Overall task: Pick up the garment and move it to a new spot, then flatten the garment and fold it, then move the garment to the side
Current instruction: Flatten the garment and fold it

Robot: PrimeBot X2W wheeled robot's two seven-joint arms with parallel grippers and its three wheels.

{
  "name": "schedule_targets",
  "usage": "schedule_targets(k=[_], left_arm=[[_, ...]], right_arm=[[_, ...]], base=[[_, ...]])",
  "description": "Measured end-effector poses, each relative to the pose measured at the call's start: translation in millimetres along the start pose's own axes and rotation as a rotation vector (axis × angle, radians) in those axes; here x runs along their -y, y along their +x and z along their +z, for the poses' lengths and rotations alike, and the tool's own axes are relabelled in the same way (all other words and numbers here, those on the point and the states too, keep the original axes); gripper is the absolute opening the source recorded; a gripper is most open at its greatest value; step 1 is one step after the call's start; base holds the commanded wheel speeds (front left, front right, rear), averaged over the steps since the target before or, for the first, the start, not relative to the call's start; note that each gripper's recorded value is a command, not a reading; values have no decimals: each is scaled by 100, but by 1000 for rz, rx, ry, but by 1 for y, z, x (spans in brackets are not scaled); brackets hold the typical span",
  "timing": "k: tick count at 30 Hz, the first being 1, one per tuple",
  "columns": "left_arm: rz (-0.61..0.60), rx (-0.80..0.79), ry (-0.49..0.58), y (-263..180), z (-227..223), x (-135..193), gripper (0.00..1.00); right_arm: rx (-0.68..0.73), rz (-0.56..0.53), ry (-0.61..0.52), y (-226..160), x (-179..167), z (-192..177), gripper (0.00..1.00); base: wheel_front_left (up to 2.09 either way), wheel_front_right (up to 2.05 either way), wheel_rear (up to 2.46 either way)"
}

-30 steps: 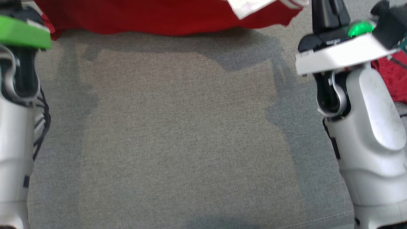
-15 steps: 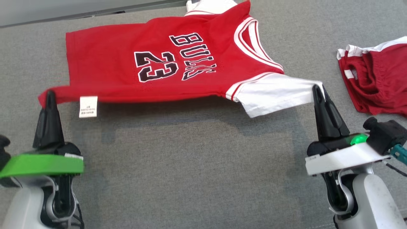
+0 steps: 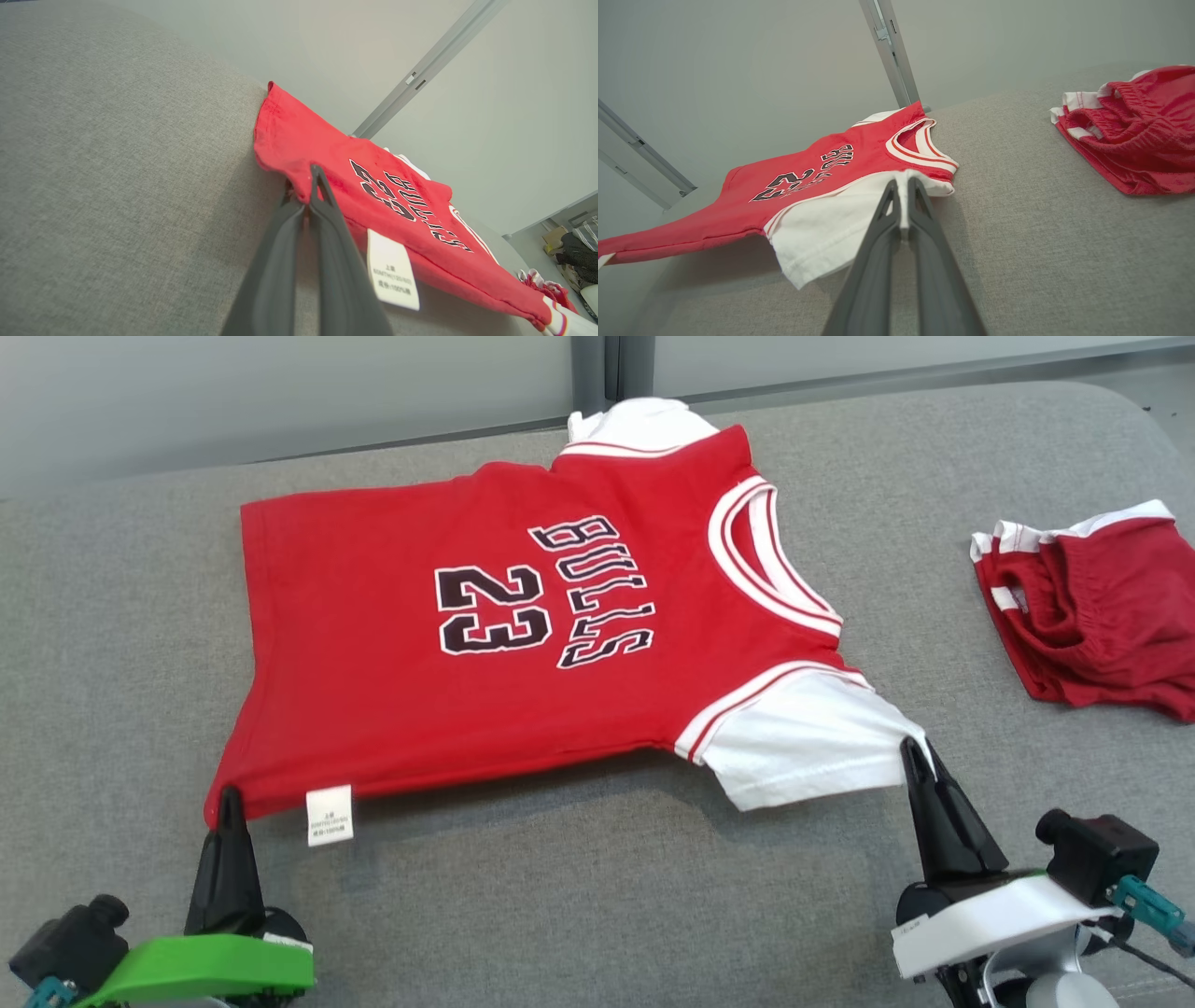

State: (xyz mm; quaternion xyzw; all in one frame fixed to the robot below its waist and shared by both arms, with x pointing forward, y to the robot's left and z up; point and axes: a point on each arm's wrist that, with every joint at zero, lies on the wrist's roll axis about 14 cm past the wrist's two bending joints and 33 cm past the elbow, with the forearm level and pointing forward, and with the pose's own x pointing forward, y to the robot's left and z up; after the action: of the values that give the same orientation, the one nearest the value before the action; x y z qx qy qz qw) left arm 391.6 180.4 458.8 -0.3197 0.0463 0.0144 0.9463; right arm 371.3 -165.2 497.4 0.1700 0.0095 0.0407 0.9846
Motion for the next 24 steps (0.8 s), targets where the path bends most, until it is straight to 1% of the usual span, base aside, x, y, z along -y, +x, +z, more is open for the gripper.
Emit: schedule_targets(k=[6,9,18,24], left_arm=[[62,-30,8,-27,-11,-19,0],[90,-32,-3,-37,-13,-26,0],[108,-58,-11,-51,-23,-33,0],[120,-92,-15,-61,-32,-38,0]], right_arm=[[-33,-31,26,-22,5,-11,0],[-48,-47,67,-33,7,-18,0],[-126,-67,130,-59,6,-42,0],[-167,-80,143,-74,5,-53,0]], base=[[0,0,0],[0,0,0],[0,0,0],[0,0,0]])
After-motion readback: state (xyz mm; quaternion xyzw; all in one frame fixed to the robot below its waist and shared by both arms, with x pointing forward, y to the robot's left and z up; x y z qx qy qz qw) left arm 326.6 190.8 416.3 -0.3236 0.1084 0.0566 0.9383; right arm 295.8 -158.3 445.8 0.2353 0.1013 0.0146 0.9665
